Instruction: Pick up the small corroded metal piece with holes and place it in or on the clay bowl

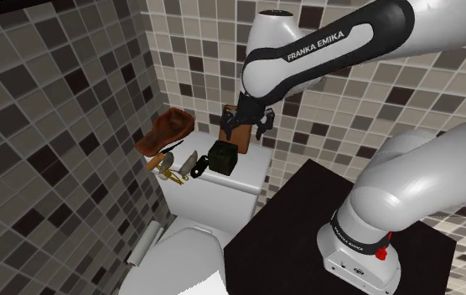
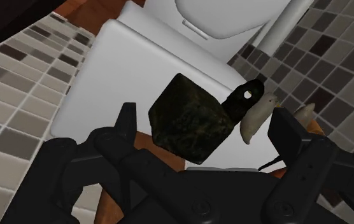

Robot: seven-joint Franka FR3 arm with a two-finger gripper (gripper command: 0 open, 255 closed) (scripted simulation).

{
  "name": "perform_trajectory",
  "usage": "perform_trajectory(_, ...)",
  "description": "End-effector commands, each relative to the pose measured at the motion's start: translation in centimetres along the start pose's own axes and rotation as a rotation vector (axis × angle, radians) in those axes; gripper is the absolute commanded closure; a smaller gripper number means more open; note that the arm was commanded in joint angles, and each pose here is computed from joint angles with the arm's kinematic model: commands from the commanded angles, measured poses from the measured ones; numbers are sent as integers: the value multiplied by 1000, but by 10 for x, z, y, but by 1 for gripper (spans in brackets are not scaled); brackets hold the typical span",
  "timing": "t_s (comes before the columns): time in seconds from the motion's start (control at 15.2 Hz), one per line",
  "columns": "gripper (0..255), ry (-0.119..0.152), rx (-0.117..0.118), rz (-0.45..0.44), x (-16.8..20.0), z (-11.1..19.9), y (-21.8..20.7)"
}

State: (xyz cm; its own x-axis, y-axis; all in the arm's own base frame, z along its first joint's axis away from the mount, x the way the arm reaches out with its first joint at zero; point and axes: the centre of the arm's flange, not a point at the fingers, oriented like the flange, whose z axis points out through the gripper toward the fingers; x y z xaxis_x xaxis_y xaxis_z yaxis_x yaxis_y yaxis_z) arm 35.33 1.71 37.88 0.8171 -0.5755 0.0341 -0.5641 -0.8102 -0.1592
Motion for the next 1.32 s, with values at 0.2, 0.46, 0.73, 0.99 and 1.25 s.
perform_trajectory(0.2, 0, 21, 82, 131, 13, 59, -9)
perform_trajectory(0.46, 0, 33, 145, 233, 25, 107, -20)
perform_trajectory(0.73, 0, 46, 208, 335, 39, 154, -32)
perform_trajectory(0.99, 0, 58, 271, 437, 55, 200, -45)
perform_trajectory(1.25, 0, 68, 321, 520, 69, 236, -57)
